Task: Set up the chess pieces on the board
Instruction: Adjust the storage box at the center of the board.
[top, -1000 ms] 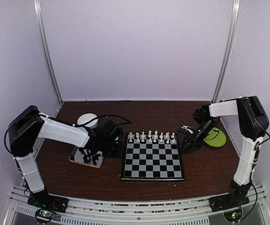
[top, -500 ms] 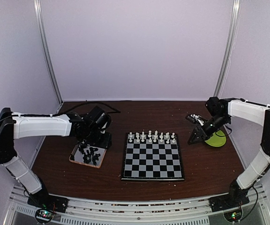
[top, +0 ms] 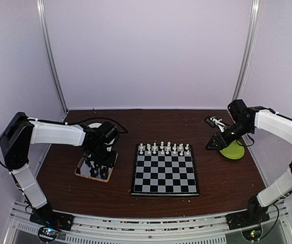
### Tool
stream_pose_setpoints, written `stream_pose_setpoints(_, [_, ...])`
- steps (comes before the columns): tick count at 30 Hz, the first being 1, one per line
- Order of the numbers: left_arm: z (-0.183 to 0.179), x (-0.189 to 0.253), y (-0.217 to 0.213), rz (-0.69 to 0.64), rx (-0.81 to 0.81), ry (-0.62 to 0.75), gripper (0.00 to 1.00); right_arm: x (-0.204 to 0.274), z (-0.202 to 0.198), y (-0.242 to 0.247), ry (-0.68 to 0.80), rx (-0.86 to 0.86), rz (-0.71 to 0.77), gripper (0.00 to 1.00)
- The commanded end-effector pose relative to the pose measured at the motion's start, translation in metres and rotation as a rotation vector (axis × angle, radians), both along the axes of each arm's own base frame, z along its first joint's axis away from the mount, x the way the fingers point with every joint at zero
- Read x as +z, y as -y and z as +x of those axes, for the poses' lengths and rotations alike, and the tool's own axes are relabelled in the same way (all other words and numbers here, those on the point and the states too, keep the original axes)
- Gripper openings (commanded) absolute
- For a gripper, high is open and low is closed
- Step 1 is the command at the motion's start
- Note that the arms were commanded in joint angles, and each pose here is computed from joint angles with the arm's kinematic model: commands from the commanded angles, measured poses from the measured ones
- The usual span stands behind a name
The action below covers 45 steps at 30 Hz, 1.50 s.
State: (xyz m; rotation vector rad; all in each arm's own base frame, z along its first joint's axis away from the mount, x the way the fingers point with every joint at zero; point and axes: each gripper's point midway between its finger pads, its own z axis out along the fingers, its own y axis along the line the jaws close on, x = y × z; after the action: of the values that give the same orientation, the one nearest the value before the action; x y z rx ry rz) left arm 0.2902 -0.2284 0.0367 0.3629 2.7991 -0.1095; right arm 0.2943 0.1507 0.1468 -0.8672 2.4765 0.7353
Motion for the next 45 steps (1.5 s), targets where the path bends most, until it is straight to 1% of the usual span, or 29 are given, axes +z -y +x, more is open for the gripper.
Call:
stream_pose_setpoints(1, [0.008, 0.005, 0.009, -0.034, -0.033, 0.002, 0.38, -0.004, 0.003, 0.001, 0.003, 0.007, -0.004, 0.4])
stream_pose_setpoints(7, [0.002, -0.003, 0.019, -0.079, -0.078, -0.028, 0.37, -0.007, 0.005, 0.001, -0.008, 0.007, -0.007, 0.39])
stream_pose_setpoints(17, [-0.004, -0.012, 0.028, -0.117, -0.098, -0.061, 0.34, -0.013, 0.004, 0.0, -0.028, 0.014, -0.01, 0.39])
stream_pose_setpoints(23, [-0.014, -0.007, 0.051, -0.155, -0.16, -0.058, 0.32, -0.016, 0.004, 0.0, -0.045, 0.018, -0.009, 0.38])
stream_pose_setpoints(32, [-0.03, -0.007, 0.088, -0.174, -0.241, -0.067, 0.31, -0.019, 0.005, -0.001, -0.06, 0.019, -0.006, 0.38])
stream_pose_setpoints(36, [-0.032, -0.005, 0.096, -0.179, -0.253, -0.065, 0.31, -0.019, 0.004, -0.002, -0.063, 0.019, -0.003, 0.38])
stream_pose_setpoints(40, [-0.026, 0.011, 0.088, -0.142, -0.243, -0.013, 0.32, -0.017, 0.004, -0.002, -0.059, 0.02, -0.001, 0.38])
stream_pose_setpoints(45, [-0.018, 0.056, 0.077, -0.107, -0.269, 0.084, 0.35, 0.002, 0.009, 0.0, -0.004, 0.012, -0.006, 0.37])
